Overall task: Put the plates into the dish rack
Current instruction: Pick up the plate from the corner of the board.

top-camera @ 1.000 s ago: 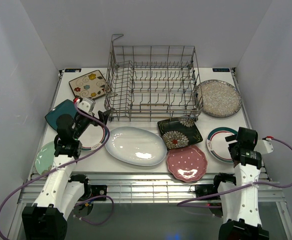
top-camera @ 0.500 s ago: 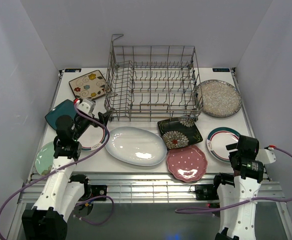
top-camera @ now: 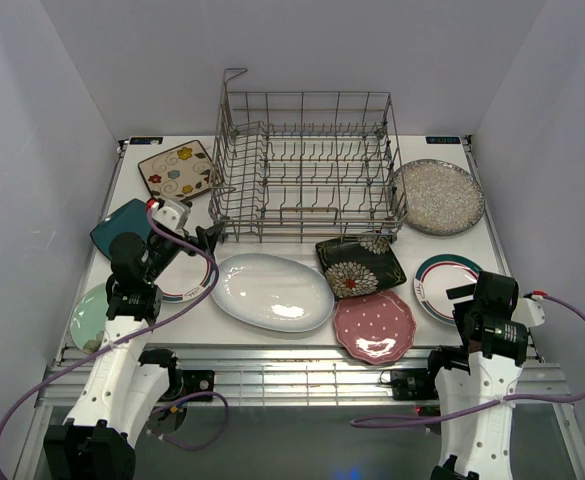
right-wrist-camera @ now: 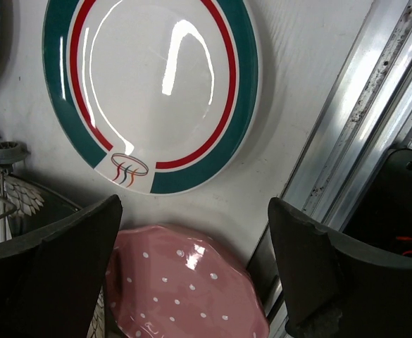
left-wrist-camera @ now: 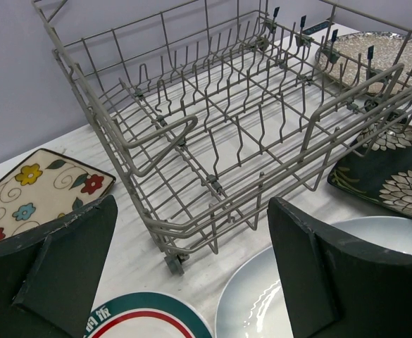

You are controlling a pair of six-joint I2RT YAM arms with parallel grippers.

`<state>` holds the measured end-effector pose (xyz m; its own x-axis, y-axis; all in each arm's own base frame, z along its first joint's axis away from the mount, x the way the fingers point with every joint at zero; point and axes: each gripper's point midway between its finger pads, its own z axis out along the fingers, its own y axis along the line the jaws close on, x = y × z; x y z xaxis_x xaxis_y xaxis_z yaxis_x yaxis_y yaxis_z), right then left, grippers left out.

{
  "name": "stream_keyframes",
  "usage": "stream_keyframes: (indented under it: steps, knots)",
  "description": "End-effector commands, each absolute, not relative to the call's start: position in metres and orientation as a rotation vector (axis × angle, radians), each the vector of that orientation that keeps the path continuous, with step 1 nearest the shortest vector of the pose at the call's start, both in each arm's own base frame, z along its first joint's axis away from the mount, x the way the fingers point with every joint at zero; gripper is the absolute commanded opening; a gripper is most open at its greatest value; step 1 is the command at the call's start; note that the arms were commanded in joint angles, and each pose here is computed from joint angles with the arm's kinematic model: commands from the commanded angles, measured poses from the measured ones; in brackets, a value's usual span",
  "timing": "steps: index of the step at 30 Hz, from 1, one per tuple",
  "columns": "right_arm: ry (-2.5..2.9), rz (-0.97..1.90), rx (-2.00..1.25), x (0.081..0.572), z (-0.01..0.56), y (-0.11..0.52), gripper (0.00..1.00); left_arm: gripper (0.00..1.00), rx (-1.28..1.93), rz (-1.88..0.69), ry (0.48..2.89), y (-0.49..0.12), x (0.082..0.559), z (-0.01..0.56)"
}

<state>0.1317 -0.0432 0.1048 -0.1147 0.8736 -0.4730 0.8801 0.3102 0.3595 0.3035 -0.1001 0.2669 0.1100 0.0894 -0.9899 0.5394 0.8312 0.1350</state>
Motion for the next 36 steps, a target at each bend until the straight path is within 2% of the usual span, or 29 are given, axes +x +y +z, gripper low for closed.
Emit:
stream_keyframes:
  steps: [1,8,15,26,36]
  knots:
    - [1.967,0.045,1.558,0.131,0.102,-0.036,0.90,0.98,0.565,-0.393,1.425,-0.107,0.298,0.273]
    - [2.063,0.009,1.602,0.135,0.066,-0.034,0.90,0.98,0.615,-0.474,1.428,-0.119,0.294,0.271]
    - [2.043,-0.001,1.606,0.138,0.063,-0.037,0.90,0.98,0.782,-0.822,1.407,-0.164,0.266,0.286]
    - [2.133,-0.084,1.612,0.135,0.056,-0.040,0.90,0.98,0.822,-0.773,1.428,-0.173,0.271,0.271]
    - [2.083,-0.030,1.591,0.157,0.055,-0.043,0.90,0.98,0.849,-0.723,1.403,-0.169,0.263,0.269]
